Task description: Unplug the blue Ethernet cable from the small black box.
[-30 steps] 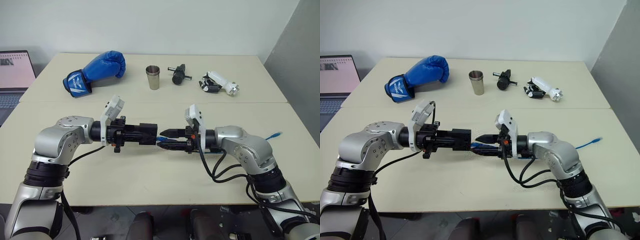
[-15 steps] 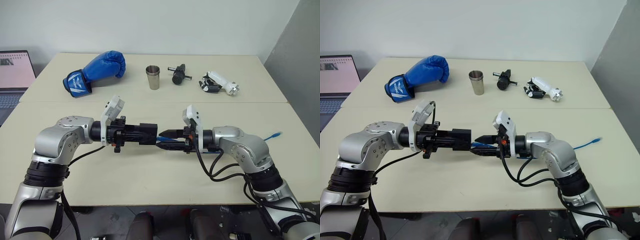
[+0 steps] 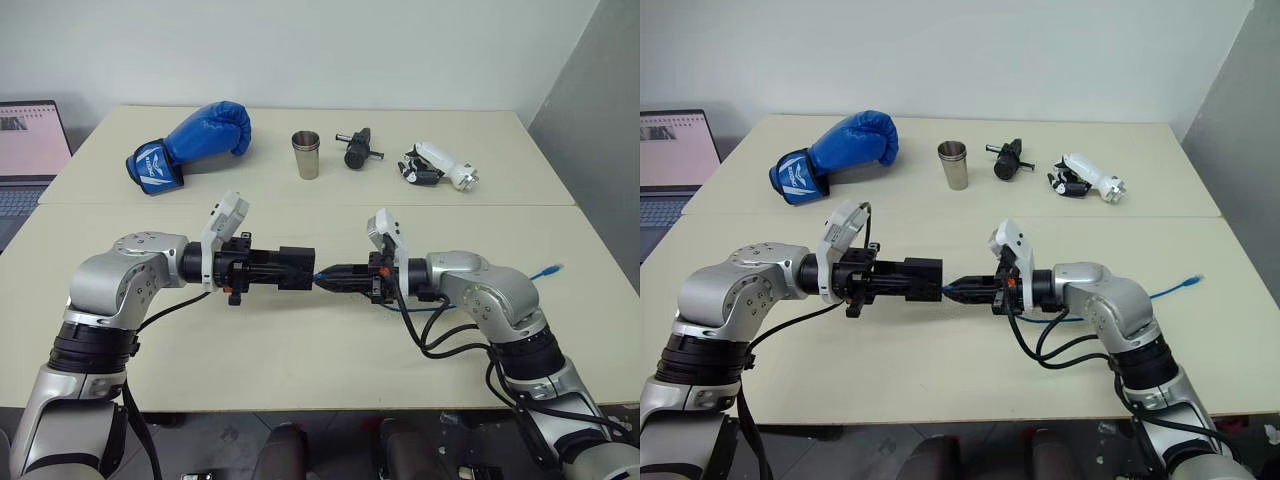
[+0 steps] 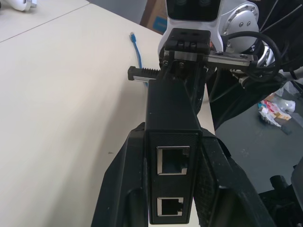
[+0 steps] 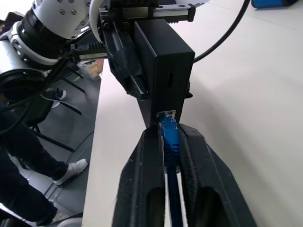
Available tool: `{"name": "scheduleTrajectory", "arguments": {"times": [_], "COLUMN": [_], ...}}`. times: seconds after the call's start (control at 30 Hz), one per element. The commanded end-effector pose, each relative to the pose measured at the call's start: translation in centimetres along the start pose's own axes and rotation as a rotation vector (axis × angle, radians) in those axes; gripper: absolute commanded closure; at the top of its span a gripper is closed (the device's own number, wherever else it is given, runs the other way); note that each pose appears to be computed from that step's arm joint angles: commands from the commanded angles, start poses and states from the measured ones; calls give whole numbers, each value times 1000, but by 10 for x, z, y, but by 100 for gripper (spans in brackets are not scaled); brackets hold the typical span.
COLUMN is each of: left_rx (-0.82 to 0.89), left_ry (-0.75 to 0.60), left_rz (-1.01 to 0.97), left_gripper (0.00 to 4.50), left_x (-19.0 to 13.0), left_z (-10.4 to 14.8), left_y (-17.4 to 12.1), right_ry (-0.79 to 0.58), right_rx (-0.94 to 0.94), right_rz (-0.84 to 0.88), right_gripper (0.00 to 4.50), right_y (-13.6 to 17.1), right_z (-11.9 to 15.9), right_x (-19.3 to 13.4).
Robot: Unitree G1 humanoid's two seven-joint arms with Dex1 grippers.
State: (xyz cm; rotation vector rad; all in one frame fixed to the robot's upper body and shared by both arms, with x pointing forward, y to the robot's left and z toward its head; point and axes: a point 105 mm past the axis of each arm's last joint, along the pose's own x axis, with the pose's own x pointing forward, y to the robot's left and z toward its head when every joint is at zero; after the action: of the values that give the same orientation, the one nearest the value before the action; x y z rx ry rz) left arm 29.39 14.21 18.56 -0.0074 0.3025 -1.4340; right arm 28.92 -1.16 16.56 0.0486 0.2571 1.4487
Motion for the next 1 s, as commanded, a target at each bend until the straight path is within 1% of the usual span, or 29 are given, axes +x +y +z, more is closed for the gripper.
{"name": "scheduleTrajectory", "arguments": {"times": [0.03,0.37,0.57,0.77,0.83,0.9,1.0], "left_rx": [41,34,37,48,48,56,68], "left_ry": [-3,-5,36,75,76,96,70], "left_rz": [-9,-19,20,75,99,120,161], "left_gripper": [370,370,370,370,370,370,370], "left_x": [0,-1,-16,-26,-28,-28,-22], "left_z": [8,7,2,-4,-6,-12,-13], "left_y": [-3,-5,-2,4,7,9,14], "right_ry": [-35,-22,30,48,32,3,-11], "right_rx": [-30,-33,-2,7,-7,-71,-198], "right_rz": [35,42,1,-70,-135,-330,-705], "right_gripper": [442,442,442,443,443,443,443], "right_y": [7,8,1,-9,-19,-54,-119], "right_z": [12,9,-6,-11,-9,-3,5], "right_x": [0,-1,-22,-42,-49,-60,-86]}}
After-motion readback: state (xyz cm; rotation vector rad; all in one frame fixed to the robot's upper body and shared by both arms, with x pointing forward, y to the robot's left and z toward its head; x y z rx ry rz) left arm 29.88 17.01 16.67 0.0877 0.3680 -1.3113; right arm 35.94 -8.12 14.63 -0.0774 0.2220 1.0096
